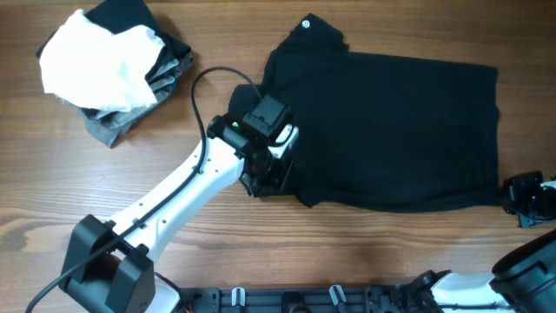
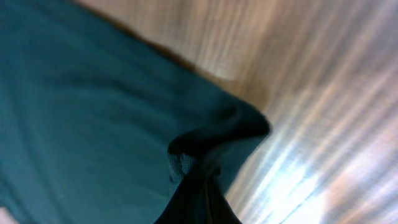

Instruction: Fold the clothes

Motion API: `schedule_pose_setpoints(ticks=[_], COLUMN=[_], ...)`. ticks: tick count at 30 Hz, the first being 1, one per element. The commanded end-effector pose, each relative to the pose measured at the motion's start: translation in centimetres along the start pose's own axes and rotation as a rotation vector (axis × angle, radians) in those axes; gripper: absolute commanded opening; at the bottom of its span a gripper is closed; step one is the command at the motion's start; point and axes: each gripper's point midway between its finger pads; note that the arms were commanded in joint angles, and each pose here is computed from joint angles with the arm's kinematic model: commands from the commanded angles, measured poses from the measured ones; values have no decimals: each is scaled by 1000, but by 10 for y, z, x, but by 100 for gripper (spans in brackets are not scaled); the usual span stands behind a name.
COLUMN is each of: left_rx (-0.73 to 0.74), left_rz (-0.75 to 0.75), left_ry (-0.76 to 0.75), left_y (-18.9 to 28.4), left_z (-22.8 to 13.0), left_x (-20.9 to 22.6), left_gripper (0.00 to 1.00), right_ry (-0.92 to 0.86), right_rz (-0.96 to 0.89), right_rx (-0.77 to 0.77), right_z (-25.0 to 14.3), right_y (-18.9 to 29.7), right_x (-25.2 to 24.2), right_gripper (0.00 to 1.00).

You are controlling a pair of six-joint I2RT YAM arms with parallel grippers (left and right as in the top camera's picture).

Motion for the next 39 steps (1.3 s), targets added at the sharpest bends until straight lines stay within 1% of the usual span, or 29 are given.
schedule_pose_setpoints(ticks=[1, 2, 4, 6, 8, 11, 16, 19, 23, 26, 32, 37, 39], left_rx=[-145, -189, -240, -265, -288, -330, -408, -411, -410, -393, -354, -367, -390], left_rz=[41, 44, 58, 121, 189, 300, 316, 381, 384, 385, 391, 405, 404], left_ry=[-2, -9, -67, -72, -111, -97, -122, -109, -108, -108, -98, -54, -52], left_y=[14, 16, 18, 21, 24, 32, 39, 43, 43, 36, 16, 10, 9], left_z=[34, 45, 57, 63, 69, 78, 97, 97, 97, 96, 99, 107, 114], left_x=[12, 12, 13, 23, 33, 51, 50, 61, 62, 63, 72, 92, 93], left_gripper=[4, 4, 4, 4, 4, 4, 4, 4, 4, 4, 4, 4, 4], right_ry=[42, 53, 85, 110, 100, 131, 173, 270, 333, 278, 222, 239, 247], right_rz=[139, 147, 163, 174, 183, 208, 229, 241, 217, 196, 167, 187, 191], right_rx=[-2, -11, -38, -58, -73, -125, -158, -149, -181, -228, -276, -297, -298], right_z=[2, 4, 9, 12, 16, 28, 32, 20, 15, 23, 34, 38, 37], right_y=[8, 8, 7, 7, 6, 9, 9, 2, -5, -5, -3, -2, -4], right_x=[30, 33, 41, 47, 51, 59, 70, 90, 106, 108, 104, 111, 114], right_gripper=[4, 4, 4, 4, 4, 4, 5, 5, 7, 7, 8, 8, 8])
Point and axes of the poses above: each gripper's point midway between its finger pads, its own y axis back along the fingers, its own x axis along the line the jaws close on, z = x × y, and after that the axes turned 6 degrees about -y, right-handed
